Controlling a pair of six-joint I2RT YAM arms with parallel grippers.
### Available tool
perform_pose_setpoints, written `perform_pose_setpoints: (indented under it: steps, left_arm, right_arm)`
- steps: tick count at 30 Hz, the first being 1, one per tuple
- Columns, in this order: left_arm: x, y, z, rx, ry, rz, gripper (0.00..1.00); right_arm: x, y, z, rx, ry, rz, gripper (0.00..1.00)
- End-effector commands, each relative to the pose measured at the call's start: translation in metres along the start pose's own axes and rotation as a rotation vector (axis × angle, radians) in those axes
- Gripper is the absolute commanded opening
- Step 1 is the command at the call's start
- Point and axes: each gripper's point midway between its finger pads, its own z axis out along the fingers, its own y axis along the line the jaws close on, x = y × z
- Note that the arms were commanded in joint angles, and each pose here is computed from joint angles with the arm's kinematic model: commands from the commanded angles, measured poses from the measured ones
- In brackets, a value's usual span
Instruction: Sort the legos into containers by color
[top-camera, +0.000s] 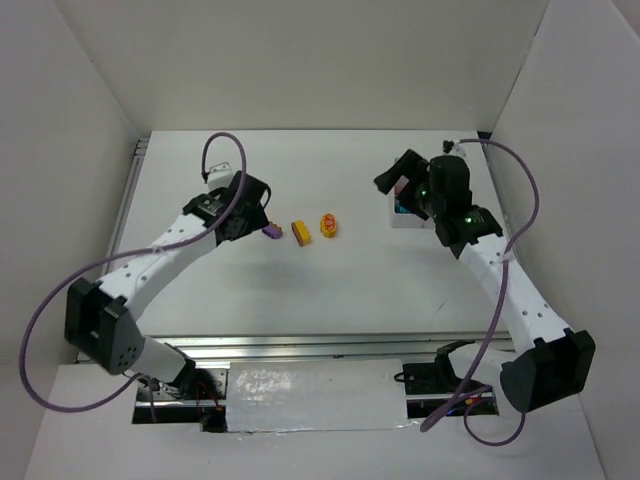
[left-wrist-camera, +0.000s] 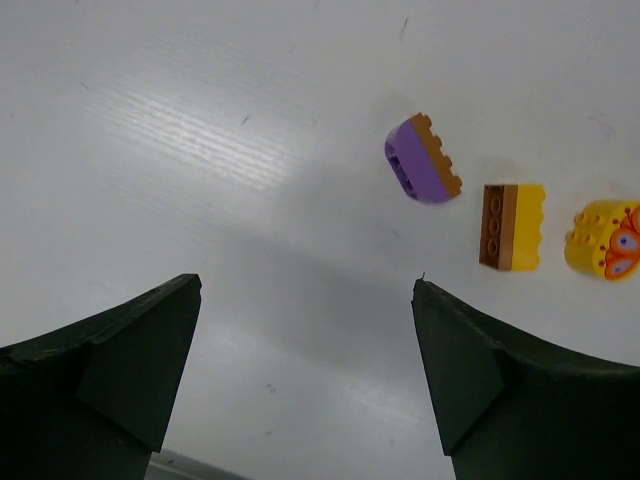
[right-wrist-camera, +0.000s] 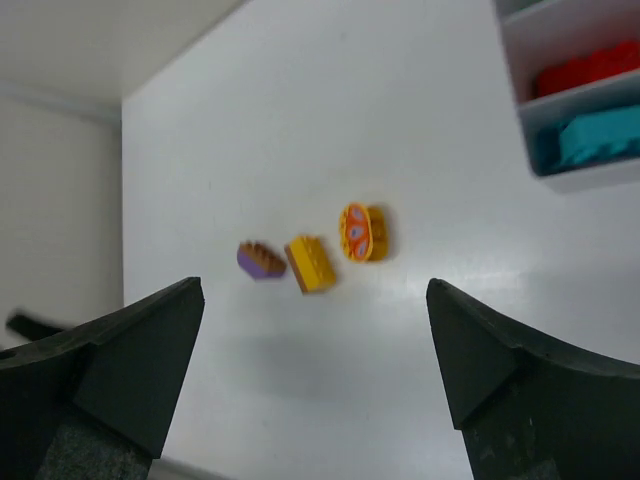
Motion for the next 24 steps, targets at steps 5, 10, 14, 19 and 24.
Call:
perform_pose_setpoints:
  steps: [5, 10, 14, 19, 24]
  left_arm:
    - [-0.011, -0.040, 0.077, -0.199, 0.024, -0.155, 1.00]
    - [-0.007, -0.061, 0.117, -0.262, 0.066, -0.168, 0.96]
    - [0.008, -0.061, 0.140, -0.287, 0.120, -0.183, 0.94]
    - [0.026, -0.067, 0.170, -0.252, 0.182, -0.186, 0.87]
    - [0.049, -0.065, 0.181, -0.242, 0.238, -0.184, 0.81]
  right_arm:
    - [0.113, 0.019, -0.022, -0.165, 0.303, -0.167, 1.00]
    - [0.136, 0.015, -0.036, -0.188, 0.351, -0.201, 1.00]
    - [0.138, 0.012, -0.047, -0.195, 0.350, -0.226, 1.00]
    - [0.134, 0.012, -0.055, -0.211, 0.331, -0.232, 1.00]
    - [0.131, 0.016, -0.059, -0.223, 0.325, -0.234, 1.00]
